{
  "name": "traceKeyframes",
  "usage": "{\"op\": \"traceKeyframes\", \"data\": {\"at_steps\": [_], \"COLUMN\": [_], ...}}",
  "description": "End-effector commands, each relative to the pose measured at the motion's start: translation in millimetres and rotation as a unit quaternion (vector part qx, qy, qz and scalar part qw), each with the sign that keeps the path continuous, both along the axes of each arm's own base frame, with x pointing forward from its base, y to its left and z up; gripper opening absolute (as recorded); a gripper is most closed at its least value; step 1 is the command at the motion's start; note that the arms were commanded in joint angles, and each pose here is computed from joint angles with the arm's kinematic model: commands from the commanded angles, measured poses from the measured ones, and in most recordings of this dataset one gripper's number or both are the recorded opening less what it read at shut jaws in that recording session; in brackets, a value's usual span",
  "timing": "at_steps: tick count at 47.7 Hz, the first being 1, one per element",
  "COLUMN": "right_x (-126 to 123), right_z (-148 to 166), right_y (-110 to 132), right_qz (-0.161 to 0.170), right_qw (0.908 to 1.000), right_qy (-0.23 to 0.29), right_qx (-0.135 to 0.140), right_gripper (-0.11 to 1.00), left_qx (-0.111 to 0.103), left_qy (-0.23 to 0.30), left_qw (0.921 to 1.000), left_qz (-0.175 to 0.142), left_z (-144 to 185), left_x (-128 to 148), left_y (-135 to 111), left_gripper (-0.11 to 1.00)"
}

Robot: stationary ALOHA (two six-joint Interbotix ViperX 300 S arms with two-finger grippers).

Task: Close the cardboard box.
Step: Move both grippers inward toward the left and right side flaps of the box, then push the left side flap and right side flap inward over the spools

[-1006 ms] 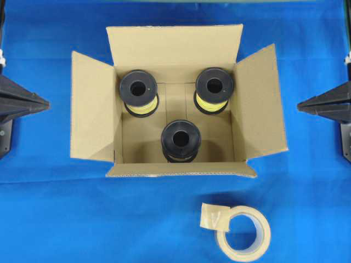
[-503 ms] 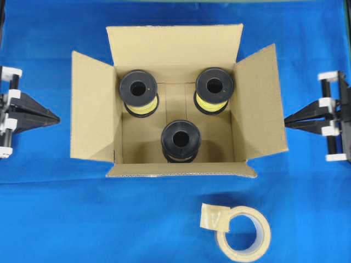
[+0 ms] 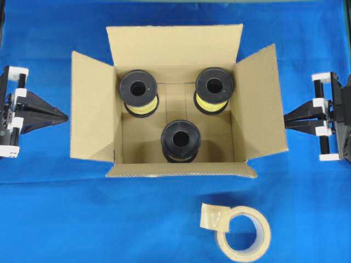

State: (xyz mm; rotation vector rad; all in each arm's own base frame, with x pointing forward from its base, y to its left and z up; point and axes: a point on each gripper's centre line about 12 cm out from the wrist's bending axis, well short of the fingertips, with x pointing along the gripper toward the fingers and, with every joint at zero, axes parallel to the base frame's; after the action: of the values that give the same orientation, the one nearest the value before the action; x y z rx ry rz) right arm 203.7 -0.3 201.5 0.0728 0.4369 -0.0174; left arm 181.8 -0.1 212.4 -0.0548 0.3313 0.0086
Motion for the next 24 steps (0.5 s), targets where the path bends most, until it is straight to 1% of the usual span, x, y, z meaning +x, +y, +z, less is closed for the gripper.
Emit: {"op": "traceKeyframes", "data": {"at_steps": [1,6,10,19,24], "right_x": [12,22,29,50,61], "right_z": [17,27,32,36,32], "right_y": [0,-1,-1,-1,-2], "right_qz": [-0.002,-0.002,-0.003,-0.003,-0.004], "right_qw": [0.9992,0.9982,0.9978,0.9971,0.9969], "right_qy": [-0.04,-0.06,-0.067,-0.076,-0.079], "right_qx": [-0.001,-0.003,-0.004,-0.005,-0.006], "right_gripper": [0.0,0.0,0.0,0.0,0.0], "left_qx": [0.002,0.005,0.006,0.011,0.014], "left_qy": [-0.032,-0.056,-0.069,-0.073,-0.073], "left_qw": [0.9995,0.9984,0.9976,0.9972,0.9972], "left_qz": [0.0,0.0,0.001,0.002,0.006], "left_z": [9,17,25,31,29], "left_x": [9,18,29,52,65], "left_y": [0,0,0,1,3], "left_gripper": [0.0,0.0,0.0,0.0,0.0]}}
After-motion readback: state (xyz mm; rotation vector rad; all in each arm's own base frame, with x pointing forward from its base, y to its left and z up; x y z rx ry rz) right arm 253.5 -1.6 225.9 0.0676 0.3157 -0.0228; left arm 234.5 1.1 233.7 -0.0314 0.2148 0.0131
